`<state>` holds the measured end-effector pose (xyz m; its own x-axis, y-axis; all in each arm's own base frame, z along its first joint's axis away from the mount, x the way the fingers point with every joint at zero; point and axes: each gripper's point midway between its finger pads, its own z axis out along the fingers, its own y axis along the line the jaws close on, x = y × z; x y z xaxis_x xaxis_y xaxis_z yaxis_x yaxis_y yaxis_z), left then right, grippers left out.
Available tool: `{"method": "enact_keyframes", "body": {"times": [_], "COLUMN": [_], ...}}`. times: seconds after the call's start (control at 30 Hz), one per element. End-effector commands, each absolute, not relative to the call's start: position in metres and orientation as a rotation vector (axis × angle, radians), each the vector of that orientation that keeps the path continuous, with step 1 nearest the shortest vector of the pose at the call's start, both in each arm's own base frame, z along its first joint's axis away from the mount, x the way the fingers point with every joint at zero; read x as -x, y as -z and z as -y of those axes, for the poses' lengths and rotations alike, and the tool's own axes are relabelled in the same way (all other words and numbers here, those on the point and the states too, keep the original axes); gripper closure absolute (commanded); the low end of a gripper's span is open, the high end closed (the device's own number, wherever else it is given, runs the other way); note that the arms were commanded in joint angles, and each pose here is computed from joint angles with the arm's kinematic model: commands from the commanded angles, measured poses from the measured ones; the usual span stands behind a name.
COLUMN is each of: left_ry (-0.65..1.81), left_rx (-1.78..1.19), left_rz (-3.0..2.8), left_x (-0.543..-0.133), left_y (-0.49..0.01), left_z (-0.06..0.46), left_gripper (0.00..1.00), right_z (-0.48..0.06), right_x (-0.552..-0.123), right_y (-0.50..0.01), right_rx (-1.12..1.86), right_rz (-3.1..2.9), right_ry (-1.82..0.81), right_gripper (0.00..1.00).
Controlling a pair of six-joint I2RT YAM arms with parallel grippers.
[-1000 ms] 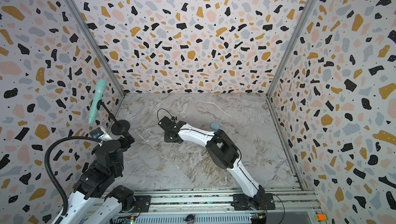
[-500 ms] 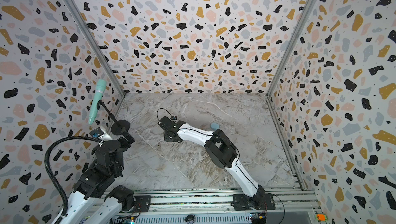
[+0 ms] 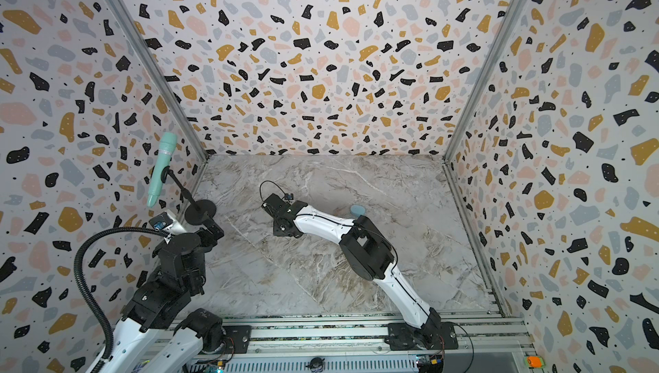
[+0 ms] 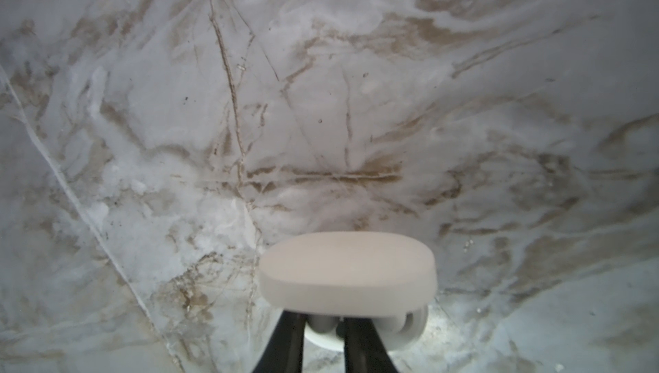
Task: Insert wireless bluetooth earbuds into charging case
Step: Insert the wireless bluetooth earbud into the charging case, then close the charging case at the center of the table.
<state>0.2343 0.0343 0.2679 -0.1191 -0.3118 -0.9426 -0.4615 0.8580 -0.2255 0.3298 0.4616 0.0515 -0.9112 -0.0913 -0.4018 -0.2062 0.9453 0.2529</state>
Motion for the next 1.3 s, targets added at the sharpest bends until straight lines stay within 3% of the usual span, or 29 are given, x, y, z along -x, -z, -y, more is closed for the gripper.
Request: {"method": "enact_keyframes", "body": {"times": [0.0,0.53,0.8,0.87,0.9,0.93,0.97,1.27], "left_ry": [-0.137,-0.139,-0.14,-0.141,-0.141,-0.142,-0.143,-0.117], "left_rx": [0.602,0.603,0.604,0.602,0.6,0.599,0.598,0.521], "left_rz": [-1.704,-1.702,-1.703,-1.706,-1.708,-1.711,-1.712,-1.784], "left_x": [-0.235,-0.235,-0.235,-0.236,-0.236,-0.237,-0.237,-0.25], "left_y": [-0.269,-0.269,-0.269,-0.269,-0.268,-0.268,-0.268,-0.256], "left_z": [-0.035,-0.036,-0.036,-0.035,-0.035,-0.034,-0.034,-0.019], "left_gripper": [0.0,0.0,0.0,0.0,0.0,0.0,0.0,0.0], "right_z": [-0.462,-0.474,-0.483,-0.482,-0.482,-0.481,-0.481,-0.455], "right_x": [-0.326,-0.327,-0.322,-0.322,-0.323,-0.323,-0.323,-0.35], "right_y": [-0.057,-0.104,-0.138,-0.153,-0.16,-0.171,-0.18,-0.207], "right_rx": [0.234,0.244,0.264,0.264,0.268,0.274,0.295,0.484], "right_rz": [-2.715,-2.641,-2.588,-2.56,-2.54,-2.514,-2.489,-2.341], "right_ry": [-0.398,-0.544,-0.685,-0.72,-0.738,-0.766,-0.8,-1.138], "right_gripper": [0.75,0.68,0.58,0.51,0.42,0.25,0.03,0.01]}}
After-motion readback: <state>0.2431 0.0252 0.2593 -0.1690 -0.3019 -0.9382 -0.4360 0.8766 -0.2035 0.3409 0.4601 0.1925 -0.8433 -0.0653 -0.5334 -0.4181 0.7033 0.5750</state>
